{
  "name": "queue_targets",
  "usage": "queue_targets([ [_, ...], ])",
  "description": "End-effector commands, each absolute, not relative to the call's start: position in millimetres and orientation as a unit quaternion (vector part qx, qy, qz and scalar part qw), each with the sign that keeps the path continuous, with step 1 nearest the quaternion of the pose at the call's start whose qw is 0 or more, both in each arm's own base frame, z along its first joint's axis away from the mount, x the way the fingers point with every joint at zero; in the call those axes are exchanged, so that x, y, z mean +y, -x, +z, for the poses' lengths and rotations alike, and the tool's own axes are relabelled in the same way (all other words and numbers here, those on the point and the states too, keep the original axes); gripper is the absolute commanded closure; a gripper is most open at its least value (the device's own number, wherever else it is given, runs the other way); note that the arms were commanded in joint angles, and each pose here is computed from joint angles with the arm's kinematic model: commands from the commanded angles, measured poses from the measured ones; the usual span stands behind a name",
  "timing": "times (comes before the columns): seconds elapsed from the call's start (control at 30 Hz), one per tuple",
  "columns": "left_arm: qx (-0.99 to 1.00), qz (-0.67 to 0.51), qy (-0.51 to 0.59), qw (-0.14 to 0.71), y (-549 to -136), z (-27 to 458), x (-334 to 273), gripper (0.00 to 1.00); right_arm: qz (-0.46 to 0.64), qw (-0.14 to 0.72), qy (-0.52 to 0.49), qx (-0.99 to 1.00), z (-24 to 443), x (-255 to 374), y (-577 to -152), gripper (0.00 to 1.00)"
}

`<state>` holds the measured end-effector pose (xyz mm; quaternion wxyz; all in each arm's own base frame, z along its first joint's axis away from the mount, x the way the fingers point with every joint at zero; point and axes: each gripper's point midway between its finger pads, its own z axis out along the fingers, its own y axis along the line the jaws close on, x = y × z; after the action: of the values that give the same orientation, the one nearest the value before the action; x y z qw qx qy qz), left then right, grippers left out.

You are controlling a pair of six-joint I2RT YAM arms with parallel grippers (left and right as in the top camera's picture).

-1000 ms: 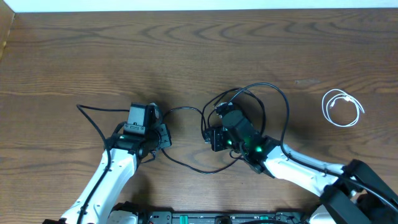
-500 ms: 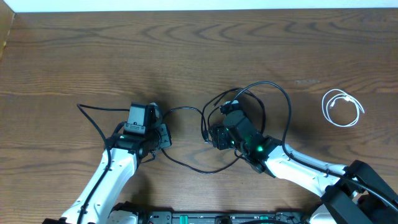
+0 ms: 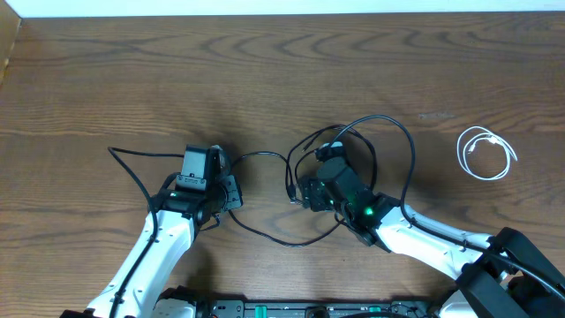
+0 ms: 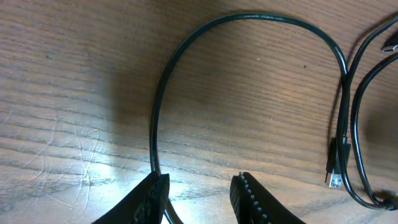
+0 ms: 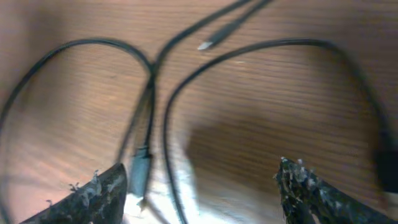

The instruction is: Untangle cables

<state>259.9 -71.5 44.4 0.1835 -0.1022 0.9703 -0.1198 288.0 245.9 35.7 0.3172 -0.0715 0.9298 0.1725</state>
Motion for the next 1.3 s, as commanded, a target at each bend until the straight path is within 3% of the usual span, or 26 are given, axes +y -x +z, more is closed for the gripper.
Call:
queue_targets([
  [0.0, 0.972, -0.109, 0.1, 0.184, -261, 43, -68, 0.61, 0.084, 0.361, 0.034, 0.928, 38, 209, -304, 0.36],
  [0.23, 0.972, -0.109, 0.1, 0.184, -261, 43, -68, 0.6, 0.065, 0.35, -0.048, 0.933, 32, 180, -311, 0.45],
  [0.37, 0.972, -0.11, 0.1, 0.184, -261, 43, -69, 0.6, 0.079, 0.337, -0.054, 0.937, 30, 176, -313, 0.34],
  [0.63, 0.972, -0.11, 0.1, 0.185, -261, 43, -69, 0.59, 0.079, 0.361, -0.066, 0.927, 72, 151, -313, 0.33],
  [0.83, 0.971, -0.111, 0.1, 0.187, -262, 44, -69, 0.59, 0.115, 0.295, -0.102, 0.943, 57, 129, -309, 0.42],
  [1.27, 0.971, -0.111, 0.099, 0.187, -262, 44, -69, 0.58, 0.14, 0.21, -0.122, 0.96, 10, 127, -305, 0.76],
])
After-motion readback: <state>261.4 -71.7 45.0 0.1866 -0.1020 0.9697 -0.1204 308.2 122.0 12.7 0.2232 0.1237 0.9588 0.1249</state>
